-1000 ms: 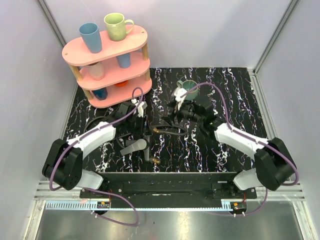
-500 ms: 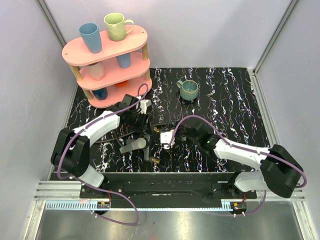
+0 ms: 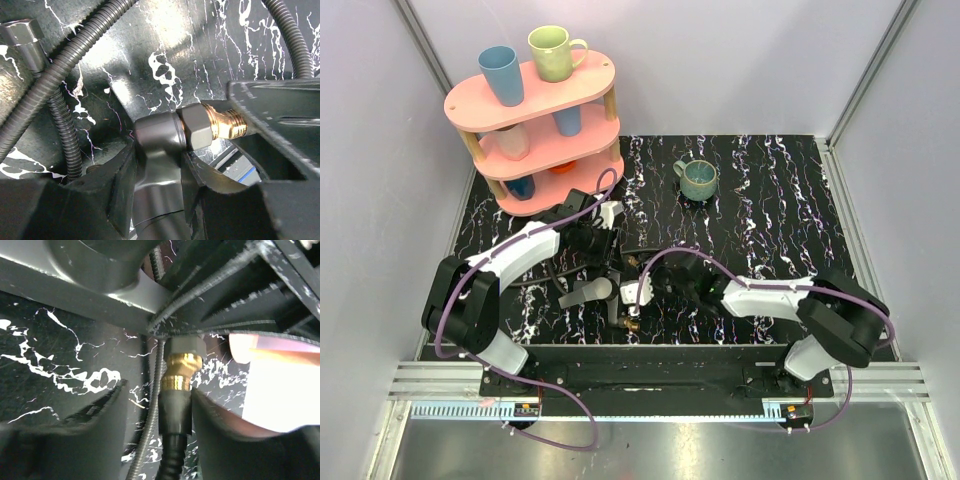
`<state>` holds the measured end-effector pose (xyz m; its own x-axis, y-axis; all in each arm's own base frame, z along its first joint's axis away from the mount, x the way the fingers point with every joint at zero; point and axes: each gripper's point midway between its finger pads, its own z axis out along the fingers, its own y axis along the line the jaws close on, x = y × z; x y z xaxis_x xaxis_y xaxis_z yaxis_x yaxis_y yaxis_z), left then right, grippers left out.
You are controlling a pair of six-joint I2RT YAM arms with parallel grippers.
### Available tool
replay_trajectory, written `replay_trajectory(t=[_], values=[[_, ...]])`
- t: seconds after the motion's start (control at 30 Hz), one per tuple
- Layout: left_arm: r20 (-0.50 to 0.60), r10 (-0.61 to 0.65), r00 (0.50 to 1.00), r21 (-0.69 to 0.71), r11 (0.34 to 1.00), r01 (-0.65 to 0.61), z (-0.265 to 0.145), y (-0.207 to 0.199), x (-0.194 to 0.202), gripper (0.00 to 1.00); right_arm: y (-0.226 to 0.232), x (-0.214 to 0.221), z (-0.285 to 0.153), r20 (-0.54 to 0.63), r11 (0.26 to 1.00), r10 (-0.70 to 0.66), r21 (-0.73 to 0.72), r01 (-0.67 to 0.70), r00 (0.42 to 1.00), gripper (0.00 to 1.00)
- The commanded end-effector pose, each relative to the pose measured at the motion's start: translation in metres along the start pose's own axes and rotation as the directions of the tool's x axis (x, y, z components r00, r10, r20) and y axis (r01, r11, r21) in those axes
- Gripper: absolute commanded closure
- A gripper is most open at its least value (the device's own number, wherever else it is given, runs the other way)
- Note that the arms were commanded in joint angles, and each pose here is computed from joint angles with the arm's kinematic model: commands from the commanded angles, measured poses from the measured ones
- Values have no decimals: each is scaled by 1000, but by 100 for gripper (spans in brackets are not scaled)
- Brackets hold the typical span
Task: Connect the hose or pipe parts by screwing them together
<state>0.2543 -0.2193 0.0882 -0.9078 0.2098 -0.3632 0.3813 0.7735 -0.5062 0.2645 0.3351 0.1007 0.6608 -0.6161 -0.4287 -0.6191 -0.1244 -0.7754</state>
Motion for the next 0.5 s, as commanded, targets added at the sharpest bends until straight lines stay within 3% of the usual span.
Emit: replay_trajectory(t=[0.0, 0.07, 0.1, 0.27, 0.33, 0.47], values=[[55, 10, 998, 126, 992, -17, -14, -31, -19, 100, -27, -15, 14, 5, 990, -81, 114, 80, 997, 53], [47, 10, 999, 131, 991, -16, -13, -31, -17, 100, -25, -17, 21, 3, 990, -87, 116, 86, 996, 78], [49, 6, 999, 125, 992, -12, -13, -29, -16, 100, -24, -17, 23, -3, 990, -84, 114, 84, 996, 99], [138, -3, 990, 154, 988, -18, -13, -34, -27, 100, -42, -11, 31, -35, 969, 58, 242, -48, 998, 100], [142, -26, 990, 171, 985, 1, -9, -35, -23, 100, -52, -13, 32, -4, 936, 202, 295, -191, 979, 100], [181, -29, 983, 145, 989, 2, -2, -28, -25, 100, -66, -23, 38, 101, 870, 361, 321, -374, 927, 100]])
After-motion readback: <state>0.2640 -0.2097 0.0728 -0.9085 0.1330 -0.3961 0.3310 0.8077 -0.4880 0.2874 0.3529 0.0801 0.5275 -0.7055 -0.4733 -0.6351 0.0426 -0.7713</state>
